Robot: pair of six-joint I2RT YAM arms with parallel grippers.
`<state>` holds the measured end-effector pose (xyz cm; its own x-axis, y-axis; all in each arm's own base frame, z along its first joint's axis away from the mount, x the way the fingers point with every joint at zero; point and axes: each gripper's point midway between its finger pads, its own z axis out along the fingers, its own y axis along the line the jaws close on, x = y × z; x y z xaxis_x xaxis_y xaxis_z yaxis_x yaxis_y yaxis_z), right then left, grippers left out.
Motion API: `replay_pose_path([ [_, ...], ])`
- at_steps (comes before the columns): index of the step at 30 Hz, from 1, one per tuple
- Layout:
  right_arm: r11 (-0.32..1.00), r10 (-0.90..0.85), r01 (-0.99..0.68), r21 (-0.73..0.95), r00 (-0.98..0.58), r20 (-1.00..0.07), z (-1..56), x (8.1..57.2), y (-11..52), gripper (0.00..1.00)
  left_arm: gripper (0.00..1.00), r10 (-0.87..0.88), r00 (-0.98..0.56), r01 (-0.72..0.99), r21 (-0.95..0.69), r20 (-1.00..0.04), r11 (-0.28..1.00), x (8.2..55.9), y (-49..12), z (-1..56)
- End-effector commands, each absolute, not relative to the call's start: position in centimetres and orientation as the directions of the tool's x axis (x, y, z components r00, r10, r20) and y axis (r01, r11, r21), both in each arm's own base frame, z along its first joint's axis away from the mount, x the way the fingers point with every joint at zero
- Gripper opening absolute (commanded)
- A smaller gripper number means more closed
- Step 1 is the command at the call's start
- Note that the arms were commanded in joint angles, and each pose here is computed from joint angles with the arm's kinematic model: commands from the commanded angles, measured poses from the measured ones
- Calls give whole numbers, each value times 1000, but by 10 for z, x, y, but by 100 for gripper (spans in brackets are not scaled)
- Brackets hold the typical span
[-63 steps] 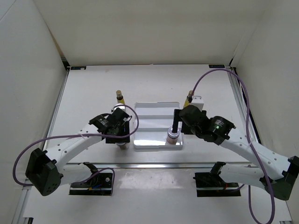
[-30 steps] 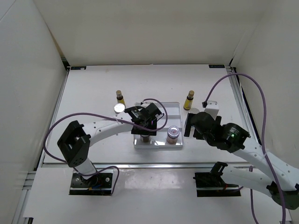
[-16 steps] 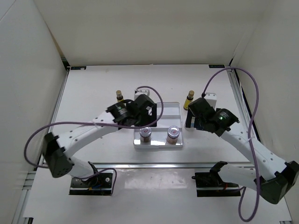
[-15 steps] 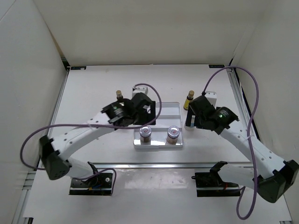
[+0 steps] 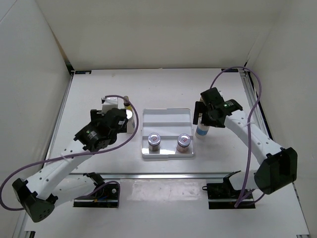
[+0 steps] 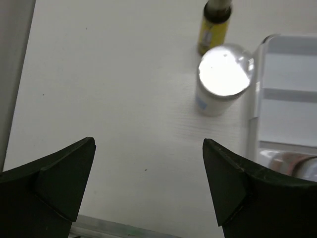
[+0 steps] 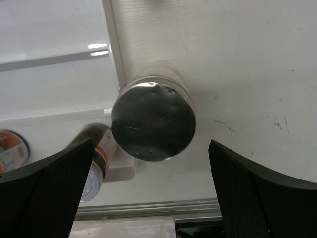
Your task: Organize the condiment bottles
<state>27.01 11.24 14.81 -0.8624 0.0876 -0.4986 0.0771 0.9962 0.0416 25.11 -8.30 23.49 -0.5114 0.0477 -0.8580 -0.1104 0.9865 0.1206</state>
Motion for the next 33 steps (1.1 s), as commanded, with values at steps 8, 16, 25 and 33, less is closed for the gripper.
replay_pose_path([
  [8, 997, 60, 28, 65, -831, -554, 159, 295, 123, 70, 100, 60, -445, -135, 133, -894, 982, 254, -63, 229],
  [16, 997, 74, 47, 60, -793, -605, 183, 291, 113, 21, 100, 74, -458, -140, 154, -886, 978, 257, -63, 224],
  [25, 992, 93, 1, 126, -680, -727, 254, 289, 113, 0, 100, 81, -462, -147, 166, -883, 975, 258, -62, 223],
  [33, 996, 65, 9, 86, -736, -674, 225, 290, 114, 92, 100, 100, -476, -141, 188, -874, 972, 259, -63, 219],
])
